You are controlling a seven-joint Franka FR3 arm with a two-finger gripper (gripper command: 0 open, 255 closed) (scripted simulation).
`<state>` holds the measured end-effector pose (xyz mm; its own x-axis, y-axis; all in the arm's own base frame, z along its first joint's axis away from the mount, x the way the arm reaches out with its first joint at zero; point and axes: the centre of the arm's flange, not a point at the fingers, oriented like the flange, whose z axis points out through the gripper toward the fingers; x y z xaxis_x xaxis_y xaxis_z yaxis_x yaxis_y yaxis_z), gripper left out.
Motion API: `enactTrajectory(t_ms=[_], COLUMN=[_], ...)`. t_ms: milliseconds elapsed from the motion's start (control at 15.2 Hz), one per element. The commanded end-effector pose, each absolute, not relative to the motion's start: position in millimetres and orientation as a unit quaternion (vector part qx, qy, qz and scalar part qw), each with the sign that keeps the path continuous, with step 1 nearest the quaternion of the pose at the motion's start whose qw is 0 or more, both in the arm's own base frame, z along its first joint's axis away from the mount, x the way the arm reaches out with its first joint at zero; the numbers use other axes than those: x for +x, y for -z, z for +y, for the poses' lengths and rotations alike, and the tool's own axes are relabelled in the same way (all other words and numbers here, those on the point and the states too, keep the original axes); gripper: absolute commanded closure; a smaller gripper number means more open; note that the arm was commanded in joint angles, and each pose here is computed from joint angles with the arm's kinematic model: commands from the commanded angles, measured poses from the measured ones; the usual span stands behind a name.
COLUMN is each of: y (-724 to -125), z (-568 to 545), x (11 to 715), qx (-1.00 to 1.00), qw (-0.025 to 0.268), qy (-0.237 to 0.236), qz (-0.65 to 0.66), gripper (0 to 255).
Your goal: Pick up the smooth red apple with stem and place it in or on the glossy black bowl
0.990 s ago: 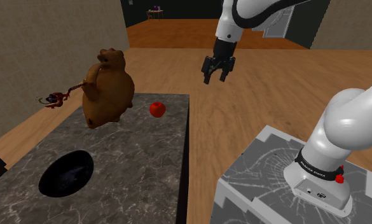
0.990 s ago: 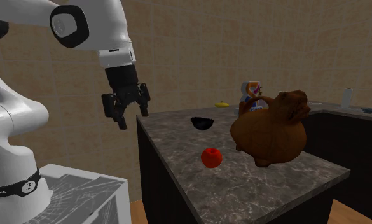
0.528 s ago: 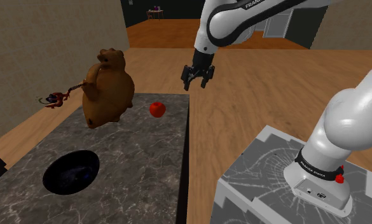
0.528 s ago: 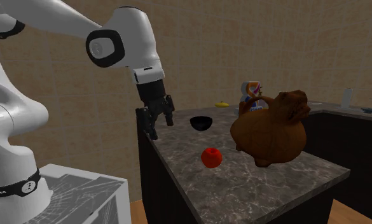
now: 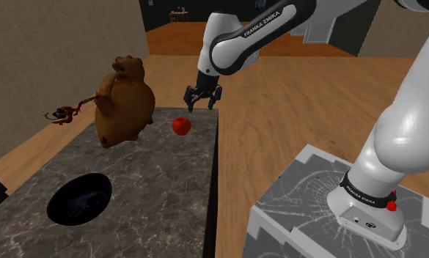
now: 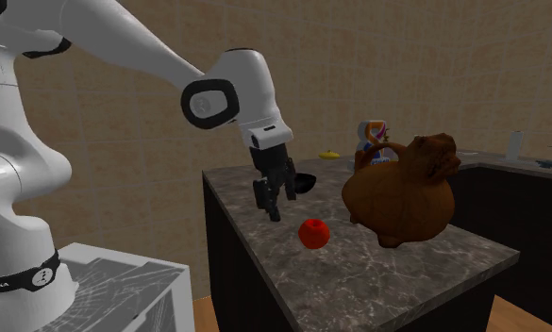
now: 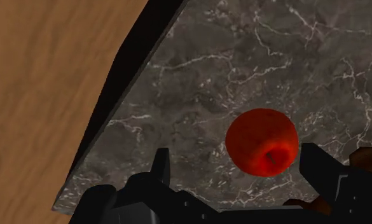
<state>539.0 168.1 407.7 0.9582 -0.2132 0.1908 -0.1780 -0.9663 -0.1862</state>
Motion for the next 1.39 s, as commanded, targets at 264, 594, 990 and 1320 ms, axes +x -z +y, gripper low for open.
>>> enactTrajectory(t_ms=[264, 594, 990, 1320], y=[-379, -359, -336, -336], z=[206, 214, 218, 218], x=[597, 611, 618, 618], qx=[-0.982, -0.982, -0.982, -0.982], qw=[0.087, 0.088, 0.088, 0.088], qy=[0.127, 0.131, 0.131, 0.131], qz=[0.106, 0.107, 0.107, 0.107], gripper=[0, 0, 0, 0])
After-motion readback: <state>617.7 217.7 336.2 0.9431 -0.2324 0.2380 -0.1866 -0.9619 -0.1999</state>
